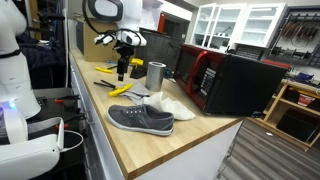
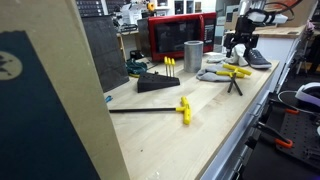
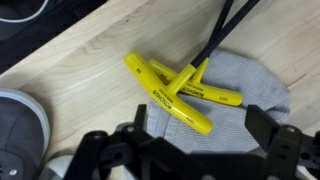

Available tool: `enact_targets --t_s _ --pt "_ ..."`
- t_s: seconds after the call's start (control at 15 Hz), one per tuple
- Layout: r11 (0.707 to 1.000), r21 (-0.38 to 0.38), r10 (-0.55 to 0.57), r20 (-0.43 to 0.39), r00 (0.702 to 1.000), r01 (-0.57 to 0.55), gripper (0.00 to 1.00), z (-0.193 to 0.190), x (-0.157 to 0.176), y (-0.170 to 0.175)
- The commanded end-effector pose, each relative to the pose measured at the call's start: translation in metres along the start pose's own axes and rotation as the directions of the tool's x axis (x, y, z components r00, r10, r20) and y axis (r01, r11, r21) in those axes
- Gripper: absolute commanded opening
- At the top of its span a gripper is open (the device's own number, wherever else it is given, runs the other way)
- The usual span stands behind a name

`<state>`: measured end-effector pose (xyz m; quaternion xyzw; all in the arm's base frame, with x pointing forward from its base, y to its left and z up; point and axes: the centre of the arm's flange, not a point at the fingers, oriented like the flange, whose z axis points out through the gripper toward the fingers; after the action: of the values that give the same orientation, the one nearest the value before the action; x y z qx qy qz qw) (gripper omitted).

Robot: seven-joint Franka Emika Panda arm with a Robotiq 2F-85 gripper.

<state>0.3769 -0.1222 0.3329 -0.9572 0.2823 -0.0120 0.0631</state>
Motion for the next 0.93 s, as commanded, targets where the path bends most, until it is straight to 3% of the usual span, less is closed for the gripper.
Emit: enact_targets --t_s 0.0,0.27,0.6,0.87 --pt "0.992 0.031 0.128 -0.051 0.991 -0.126 1.00 0.028 -0.018 0.005" --pt "0.957 0.101 0.278 -0.047 0.960 -0.272 1.00 0.044 -0.038 -0.006" --pt "0.888 0.177 0.443 -0.084 0.892 -0.424 1.00 0.051 -0.023 -0.005" --pt "0.846 0.173 0.515 -0.015 0.857 -0.505 1.00 0.053 -0.042 -0.003"
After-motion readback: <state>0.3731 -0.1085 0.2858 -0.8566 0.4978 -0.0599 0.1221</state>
